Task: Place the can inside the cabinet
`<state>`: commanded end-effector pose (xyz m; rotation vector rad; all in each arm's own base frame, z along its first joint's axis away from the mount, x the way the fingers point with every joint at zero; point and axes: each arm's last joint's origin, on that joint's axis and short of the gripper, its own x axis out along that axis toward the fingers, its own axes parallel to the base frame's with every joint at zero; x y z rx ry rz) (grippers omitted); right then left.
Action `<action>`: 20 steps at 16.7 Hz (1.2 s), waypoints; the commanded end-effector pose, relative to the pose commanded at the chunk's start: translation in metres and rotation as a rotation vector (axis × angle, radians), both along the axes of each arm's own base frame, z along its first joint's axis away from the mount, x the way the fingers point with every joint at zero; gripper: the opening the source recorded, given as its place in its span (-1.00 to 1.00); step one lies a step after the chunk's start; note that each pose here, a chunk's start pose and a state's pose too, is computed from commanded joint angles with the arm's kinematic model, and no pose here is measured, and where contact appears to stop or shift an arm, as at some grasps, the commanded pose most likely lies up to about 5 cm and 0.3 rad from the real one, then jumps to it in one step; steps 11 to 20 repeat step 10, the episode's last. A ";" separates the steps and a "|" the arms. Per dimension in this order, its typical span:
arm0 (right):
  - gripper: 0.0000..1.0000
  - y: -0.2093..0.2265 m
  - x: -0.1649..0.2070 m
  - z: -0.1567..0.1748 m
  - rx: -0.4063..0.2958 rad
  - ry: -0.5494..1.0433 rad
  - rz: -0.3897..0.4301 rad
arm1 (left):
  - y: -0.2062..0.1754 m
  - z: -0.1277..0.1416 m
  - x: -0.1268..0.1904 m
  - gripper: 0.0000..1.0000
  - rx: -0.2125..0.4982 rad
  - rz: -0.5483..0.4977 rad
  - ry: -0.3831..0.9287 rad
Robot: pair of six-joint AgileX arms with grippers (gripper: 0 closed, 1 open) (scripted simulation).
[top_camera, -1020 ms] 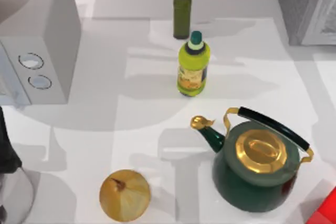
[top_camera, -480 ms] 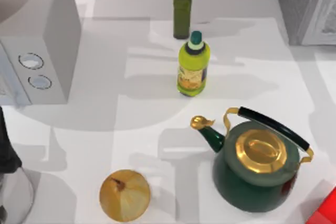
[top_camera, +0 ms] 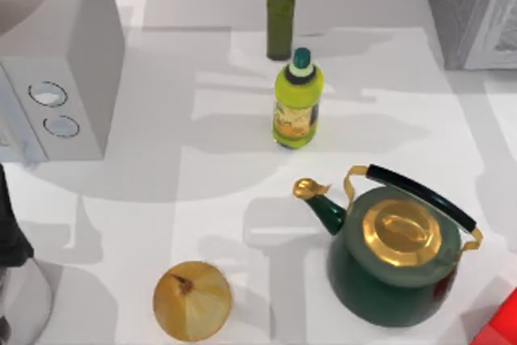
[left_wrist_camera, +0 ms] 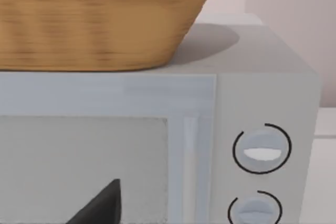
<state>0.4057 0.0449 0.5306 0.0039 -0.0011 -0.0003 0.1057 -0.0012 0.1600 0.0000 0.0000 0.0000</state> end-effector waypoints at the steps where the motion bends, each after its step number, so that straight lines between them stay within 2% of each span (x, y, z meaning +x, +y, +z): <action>1: 0.51 0.000 0.000 0.000 0.000 0.000 0.000 | 0.000 0.000 0.000 1.00 0.000 0.000 0.000; 4: 0.96 0.000 0.000 0.000 0.000 0.000 0.000 | 0.000 0.000 0.000 1.00 0.000 0.000 0.000; 5: 1.00 0.000 0.000 0.000 0.000 0.000 0.000 | 0.000 0.000 0.000 1.00 0.000 0.000 0.000; 20: 1.00 0.000 0.000 0.000 0.000 0.000 0.000 | 0.000 0.000 0.000 1.00 0.000 0.000 0.000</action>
